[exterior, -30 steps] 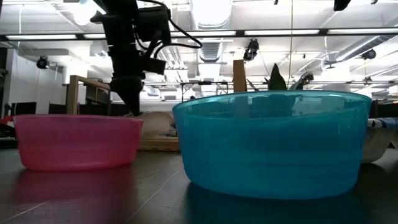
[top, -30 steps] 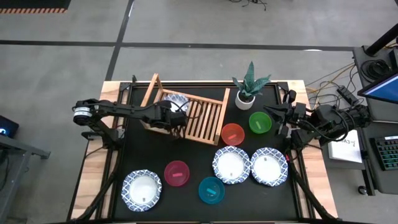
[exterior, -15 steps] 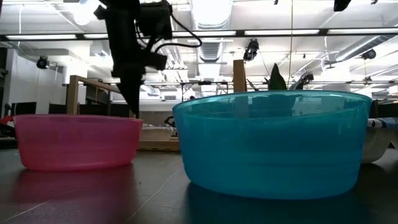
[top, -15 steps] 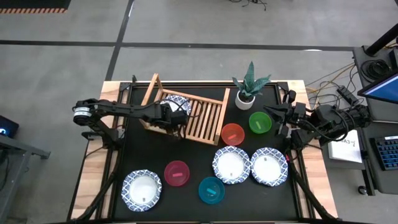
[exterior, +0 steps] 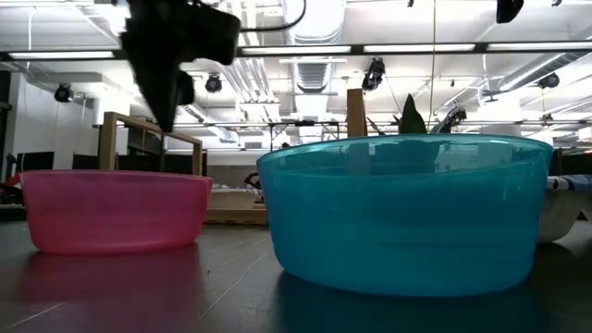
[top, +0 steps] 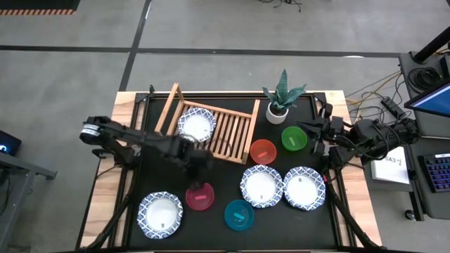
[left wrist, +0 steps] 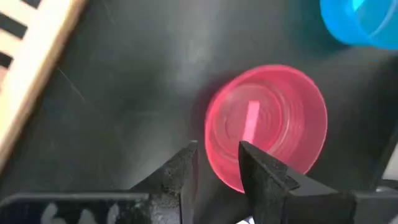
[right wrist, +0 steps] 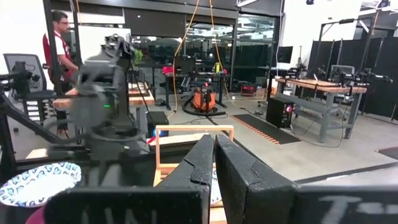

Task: Place and stack bowls onto a shelf
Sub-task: Put the red bowl on the shelf

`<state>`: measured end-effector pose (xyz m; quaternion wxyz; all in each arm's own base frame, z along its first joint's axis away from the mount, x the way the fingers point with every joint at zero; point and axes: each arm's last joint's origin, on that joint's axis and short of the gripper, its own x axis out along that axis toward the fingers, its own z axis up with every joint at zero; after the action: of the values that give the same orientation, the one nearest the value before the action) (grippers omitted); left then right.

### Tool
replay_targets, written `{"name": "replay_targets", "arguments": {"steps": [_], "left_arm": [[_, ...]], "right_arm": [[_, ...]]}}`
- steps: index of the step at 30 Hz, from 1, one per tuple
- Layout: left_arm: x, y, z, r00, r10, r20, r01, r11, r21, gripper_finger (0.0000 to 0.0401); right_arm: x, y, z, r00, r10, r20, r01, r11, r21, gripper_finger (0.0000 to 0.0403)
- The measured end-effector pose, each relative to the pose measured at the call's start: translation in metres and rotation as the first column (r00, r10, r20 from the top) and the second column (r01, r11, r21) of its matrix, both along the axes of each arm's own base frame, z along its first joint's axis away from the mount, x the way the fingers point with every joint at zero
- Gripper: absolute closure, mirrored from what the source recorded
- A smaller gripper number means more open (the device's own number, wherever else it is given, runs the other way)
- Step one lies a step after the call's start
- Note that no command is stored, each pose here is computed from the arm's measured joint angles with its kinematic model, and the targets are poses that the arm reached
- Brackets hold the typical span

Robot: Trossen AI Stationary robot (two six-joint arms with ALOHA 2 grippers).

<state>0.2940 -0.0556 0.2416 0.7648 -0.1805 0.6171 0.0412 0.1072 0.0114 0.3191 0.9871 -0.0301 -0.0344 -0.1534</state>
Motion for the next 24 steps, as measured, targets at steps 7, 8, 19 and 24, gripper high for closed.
{"name": "replay_targets", "arguments": {"steps": [7, 8, 19, 24], "left_arm": [[-0.007, -0.034, 0.000, 0.999, -0.007, 0.032, 0.003, 0.994, 0.108, 0.0306], [-0.008, -0.038, 0.000, 0.999, -0.030, 0.045, 0.024, 0.991, 0.132, 0.0306], [-0.004, -0.043, -0.015, 0.987, -0.046, 0.153, 0.023, 0.989, 0.149, 0.0320], [-0.013, -0.039, -0.040, 0.994, 0.017, 0.107, -0.032, 0.989, 0.142, 0.0321]], "right_arm": [[0.000, 0.000, -0.002, 1.000, 0.002, -0.014, -0.002, 1.000, 0.015, 0.0394], [0.000, 0.000, -0.002, 1.000, 0.002, -0.013, -0.002, 1.000, 0.015, 0.0394], [0.000, 0.000, -0.002, 1.000, 0.002, -0.013, -0.002, 1.000, 0.013, 0.0394], [0.000, 0.000, -0.002, 1.000, 0.002, -0.014, -0.002, 1.000, 0.012, 0.0394]]}}
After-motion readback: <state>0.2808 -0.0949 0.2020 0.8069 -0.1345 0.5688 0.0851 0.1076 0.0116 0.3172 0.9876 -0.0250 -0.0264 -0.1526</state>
